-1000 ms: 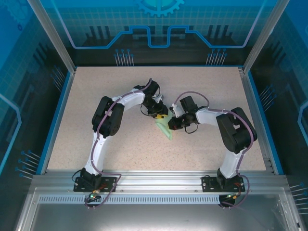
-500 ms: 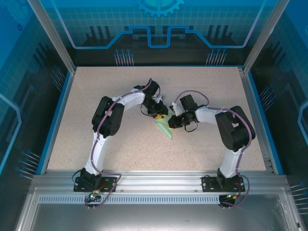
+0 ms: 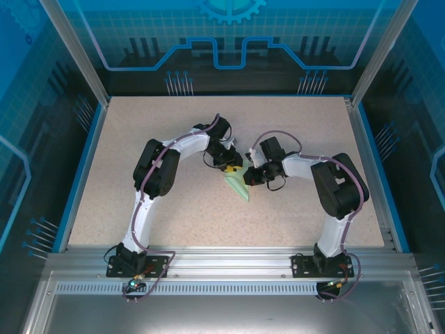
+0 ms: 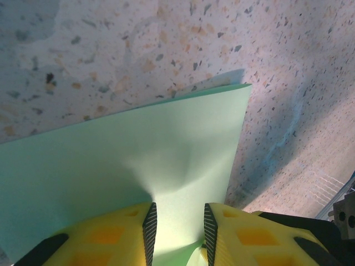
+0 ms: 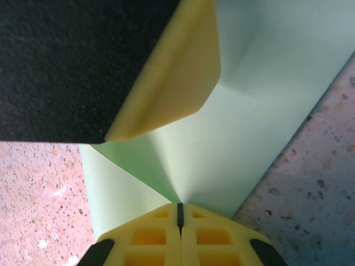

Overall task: Fold a paper plane with a square sheet of paper (fold left side to right side)
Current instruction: Third fold the triangle at the center of the table.

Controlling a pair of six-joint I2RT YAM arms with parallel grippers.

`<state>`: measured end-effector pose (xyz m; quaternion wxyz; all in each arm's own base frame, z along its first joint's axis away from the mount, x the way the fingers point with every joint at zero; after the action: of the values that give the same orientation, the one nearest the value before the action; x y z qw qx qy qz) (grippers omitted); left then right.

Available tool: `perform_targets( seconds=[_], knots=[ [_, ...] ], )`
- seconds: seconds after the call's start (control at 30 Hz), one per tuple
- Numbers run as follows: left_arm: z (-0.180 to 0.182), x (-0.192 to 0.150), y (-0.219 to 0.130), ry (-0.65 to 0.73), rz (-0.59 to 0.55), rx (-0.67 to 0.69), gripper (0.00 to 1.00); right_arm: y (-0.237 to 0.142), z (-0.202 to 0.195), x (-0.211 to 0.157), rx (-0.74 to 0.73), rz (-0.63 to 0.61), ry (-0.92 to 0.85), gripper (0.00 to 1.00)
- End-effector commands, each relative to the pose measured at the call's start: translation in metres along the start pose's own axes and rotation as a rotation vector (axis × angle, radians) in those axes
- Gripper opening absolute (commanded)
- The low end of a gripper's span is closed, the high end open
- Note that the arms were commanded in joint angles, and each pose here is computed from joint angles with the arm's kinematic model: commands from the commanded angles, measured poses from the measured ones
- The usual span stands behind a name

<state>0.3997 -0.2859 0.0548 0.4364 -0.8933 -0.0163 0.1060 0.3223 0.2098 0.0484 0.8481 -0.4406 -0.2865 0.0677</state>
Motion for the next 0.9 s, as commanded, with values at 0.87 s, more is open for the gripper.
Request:
perform_targets(
  seconds=[0.87],
  knots=[
    [0.0089, -0.0029, 0.0092, -0.019, 0.022, 0.023, 0.33, -0.0049, -0.0059, 0.0015, -0.003, 0.005, 0.03, 0.0]
  ],
)
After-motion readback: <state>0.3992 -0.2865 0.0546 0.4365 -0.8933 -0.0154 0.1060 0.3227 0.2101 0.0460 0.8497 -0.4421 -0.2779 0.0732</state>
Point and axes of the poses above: each hand's point on the last joint's axis, 136 mm out from that joint toward the fingers, its own y axis out along the fingers, its own z axis along the line the jaws close on, x = y × z, the point moved 4 cm from there along -y, back along the fingers, and after that the axes turned 10 degrees about -y, right-handed, at the moved point
